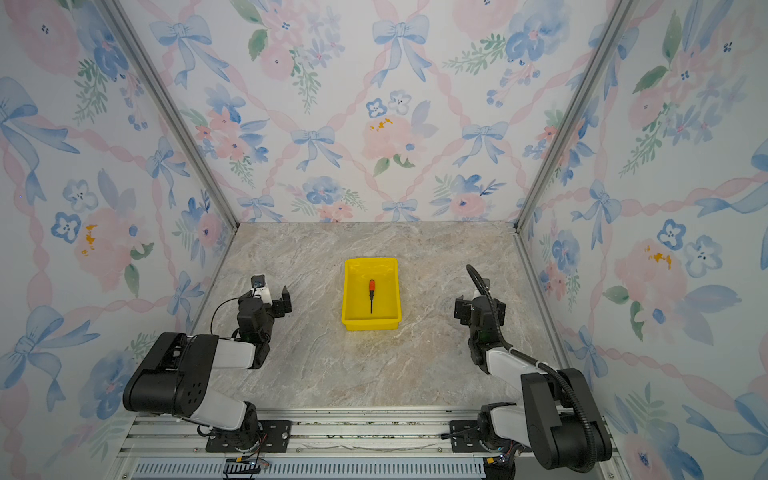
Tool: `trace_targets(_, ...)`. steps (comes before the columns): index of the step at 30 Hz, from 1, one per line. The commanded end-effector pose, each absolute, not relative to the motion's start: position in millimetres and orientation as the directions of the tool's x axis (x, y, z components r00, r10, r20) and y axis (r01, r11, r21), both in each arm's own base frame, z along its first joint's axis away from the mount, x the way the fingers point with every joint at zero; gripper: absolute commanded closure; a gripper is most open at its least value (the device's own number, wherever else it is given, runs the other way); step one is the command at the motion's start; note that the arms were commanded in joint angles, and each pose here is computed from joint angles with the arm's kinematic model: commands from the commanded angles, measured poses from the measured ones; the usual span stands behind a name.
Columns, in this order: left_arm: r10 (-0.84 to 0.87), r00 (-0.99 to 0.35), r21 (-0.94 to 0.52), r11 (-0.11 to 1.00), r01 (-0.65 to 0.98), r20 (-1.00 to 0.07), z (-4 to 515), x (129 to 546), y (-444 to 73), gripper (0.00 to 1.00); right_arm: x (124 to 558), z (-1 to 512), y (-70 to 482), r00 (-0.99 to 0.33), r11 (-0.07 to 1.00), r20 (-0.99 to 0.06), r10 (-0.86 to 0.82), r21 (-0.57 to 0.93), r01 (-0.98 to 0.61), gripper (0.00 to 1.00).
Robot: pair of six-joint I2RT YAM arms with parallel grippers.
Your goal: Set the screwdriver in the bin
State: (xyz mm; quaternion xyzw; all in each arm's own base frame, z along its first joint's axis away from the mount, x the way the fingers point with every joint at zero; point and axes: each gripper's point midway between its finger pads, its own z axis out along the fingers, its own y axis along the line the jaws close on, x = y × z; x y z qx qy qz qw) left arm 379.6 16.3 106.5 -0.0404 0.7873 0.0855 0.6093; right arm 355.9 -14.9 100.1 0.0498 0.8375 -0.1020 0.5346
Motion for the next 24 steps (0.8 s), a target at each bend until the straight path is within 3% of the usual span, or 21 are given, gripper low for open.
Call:
trace_targets(1,0.039,-0.216,0.067,0.990,-0.120,-0.976,107,378,10,0.02,377,127,-13,-0.321,0.980,-0.947,-0.019,-0.082,0.183,0.03)
trace_targets(24,0.045,-0.196,0.066,0.993,-0.102,-0.980,108,377,8,0.02,399,98,-6,-0.334,0.992,-0.943,-0.010,-0.051,0.113,0.03)
